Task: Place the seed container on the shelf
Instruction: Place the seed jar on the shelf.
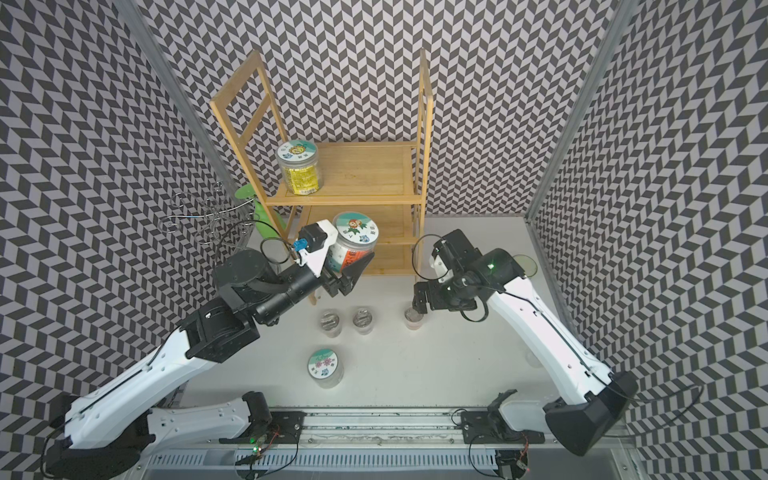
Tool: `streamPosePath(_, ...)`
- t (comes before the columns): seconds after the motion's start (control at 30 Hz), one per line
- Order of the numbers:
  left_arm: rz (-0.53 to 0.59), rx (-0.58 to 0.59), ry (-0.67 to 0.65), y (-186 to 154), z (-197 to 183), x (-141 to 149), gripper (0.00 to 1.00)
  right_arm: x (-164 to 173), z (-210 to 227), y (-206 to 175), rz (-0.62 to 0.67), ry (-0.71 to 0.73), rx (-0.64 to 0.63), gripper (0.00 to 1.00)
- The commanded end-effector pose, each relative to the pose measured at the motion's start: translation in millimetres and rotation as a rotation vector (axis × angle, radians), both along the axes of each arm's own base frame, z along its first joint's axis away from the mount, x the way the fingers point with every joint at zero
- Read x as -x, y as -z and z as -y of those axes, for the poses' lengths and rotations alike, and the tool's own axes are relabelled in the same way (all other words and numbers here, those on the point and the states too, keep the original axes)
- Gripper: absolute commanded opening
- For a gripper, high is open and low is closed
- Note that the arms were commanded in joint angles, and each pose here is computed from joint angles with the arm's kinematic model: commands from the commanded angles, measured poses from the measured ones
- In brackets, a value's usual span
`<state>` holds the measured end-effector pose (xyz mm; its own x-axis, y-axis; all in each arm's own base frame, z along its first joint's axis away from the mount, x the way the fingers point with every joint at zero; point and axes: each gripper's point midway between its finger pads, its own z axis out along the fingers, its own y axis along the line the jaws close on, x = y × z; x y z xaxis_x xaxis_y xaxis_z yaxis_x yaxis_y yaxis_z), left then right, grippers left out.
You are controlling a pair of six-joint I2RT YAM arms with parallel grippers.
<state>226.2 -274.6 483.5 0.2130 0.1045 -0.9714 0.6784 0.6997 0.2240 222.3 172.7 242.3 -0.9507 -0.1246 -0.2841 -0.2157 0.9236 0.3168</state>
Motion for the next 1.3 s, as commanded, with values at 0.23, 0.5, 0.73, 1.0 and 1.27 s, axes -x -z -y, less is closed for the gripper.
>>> streamPosePath(0.23,0.234,0.202,-0.192,-83.4,-7.2,-25.5,0.55,0.2,12.6,6.0,0.033,-0.002,-0.002,1.00)
streamPosePath(0.5,0.315,0.282,-0.287,-113.1,-5.2,-39.7,0.56,-0.4,14.5,6.0,0.038,0.004,-0.002,1.00)
streamPosePath(0.73,0.322,0.308,-0.438,-122.4,-7.8,-63.1,0.57,-2.5,14.6,3.6,0.040,0.010,-0.011,1.00)
streamPosePath(1.0,0.277,0.322,-0.582,-115.1,-10.8,-93.4,0.57,-3.8,11.6,1.5,0.035,0.008,-0.027,1.00)
streamPosePath(1.27,0.263,0.319,-0.627,-108.8,-14.2,-119.3,0.58,-5.7,9.0,-0.6,0.036,0.004,-0.037,1.00)
